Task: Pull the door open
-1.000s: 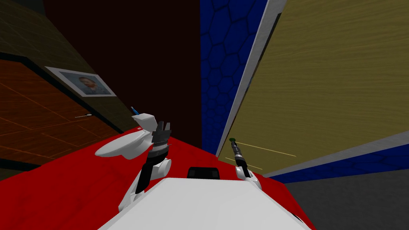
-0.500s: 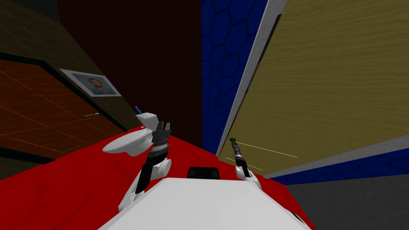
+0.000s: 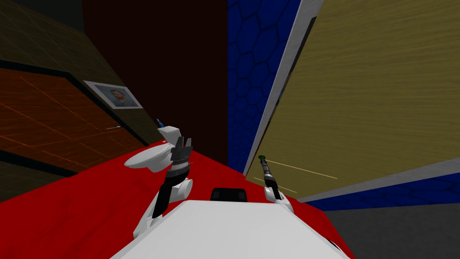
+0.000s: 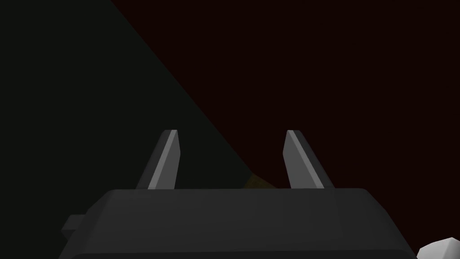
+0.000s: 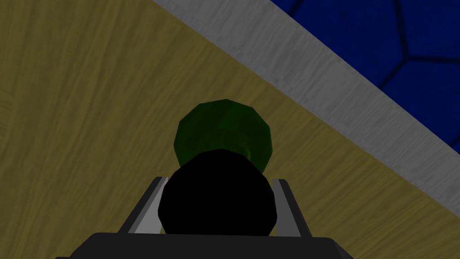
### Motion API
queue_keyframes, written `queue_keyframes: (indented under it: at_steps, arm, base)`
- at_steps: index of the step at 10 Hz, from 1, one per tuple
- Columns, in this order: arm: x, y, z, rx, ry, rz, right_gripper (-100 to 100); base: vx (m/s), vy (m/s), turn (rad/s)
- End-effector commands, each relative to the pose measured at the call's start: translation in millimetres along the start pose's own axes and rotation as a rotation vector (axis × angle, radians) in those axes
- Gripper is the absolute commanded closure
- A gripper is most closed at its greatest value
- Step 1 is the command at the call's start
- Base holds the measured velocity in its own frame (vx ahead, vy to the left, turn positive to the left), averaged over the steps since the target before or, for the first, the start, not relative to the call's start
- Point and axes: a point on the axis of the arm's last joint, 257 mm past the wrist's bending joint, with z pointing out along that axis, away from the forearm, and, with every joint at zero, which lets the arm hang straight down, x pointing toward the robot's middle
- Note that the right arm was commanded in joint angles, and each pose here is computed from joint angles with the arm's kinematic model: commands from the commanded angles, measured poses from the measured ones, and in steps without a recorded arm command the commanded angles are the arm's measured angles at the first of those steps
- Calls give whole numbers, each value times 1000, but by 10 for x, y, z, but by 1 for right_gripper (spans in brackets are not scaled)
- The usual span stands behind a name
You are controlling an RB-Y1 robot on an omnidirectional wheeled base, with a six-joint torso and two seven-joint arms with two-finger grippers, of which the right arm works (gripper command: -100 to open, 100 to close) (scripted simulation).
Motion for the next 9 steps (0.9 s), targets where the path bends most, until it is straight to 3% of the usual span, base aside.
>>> queue_keyframes:
  at_steps: [1, 9]
  arm:
    - [52, 21, 8, -3, 4, 37, 100]
    - [26, 10, 25, 7, -19, 280, 100]
  base:
    - [-29, -7, 29]
    - [-37, -13, 55]
